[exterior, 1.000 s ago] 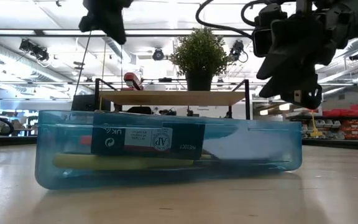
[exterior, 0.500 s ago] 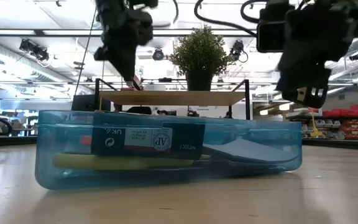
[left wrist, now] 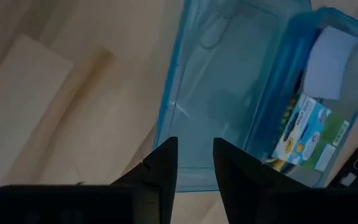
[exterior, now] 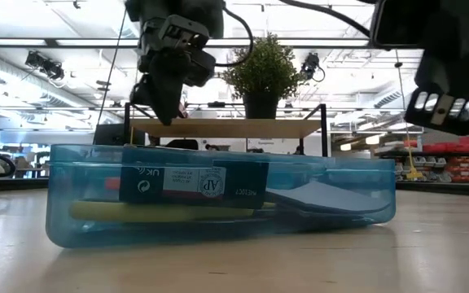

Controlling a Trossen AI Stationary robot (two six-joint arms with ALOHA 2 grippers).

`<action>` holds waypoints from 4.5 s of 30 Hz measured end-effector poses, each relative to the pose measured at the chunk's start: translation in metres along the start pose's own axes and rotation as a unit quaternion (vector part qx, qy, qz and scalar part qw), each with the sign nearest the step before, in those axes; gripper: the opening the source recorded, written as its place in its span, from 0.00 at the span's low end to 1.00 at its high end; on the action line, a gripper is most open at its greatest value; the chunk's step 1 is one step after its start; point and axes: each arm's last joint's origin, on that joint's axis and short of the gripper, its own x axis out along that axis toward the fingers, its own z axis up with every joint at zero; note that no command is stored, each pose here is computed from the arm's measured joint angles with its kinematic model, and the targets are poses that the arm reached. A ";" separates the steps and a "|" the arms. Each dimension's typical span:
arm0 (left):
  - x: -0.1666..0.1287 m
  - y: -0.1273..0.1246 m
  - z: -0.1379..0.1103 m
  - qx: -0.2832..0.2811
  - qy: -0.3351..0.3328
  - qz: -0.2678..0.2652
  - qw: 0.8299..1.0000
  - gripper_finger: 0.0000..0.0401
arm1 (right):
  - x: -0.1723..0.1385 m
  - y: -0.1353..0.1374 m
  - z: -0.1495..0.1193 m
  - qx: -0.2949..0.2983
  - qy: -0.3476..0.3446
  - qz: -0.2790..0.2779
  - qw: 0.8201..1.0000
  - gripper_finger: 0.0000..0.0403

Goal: Pack school essentials
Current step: Close the blue supply box

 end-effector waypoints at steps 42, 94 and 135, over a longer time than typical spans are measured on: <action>0.077 -0.006 0.000 0.114 -0.005 0.044 0.992 0.35 | 0.001 0.003 -0.008 -0.019 -0.045 -0.048 0.998 0.30; 0.017 -0.033 0.020 0.102 -0.061 0.088 0.989 0.04 | 0.083 0.025 0.023 -0.137 -0.065 -0.065 0.986 0.30; 0.009 -0.066 0.013 0.137 -0.095 0.055 0.984 0.09 | 0.079 0.017 0.042 -0.104 -0.101 -0.156 0.977 0.30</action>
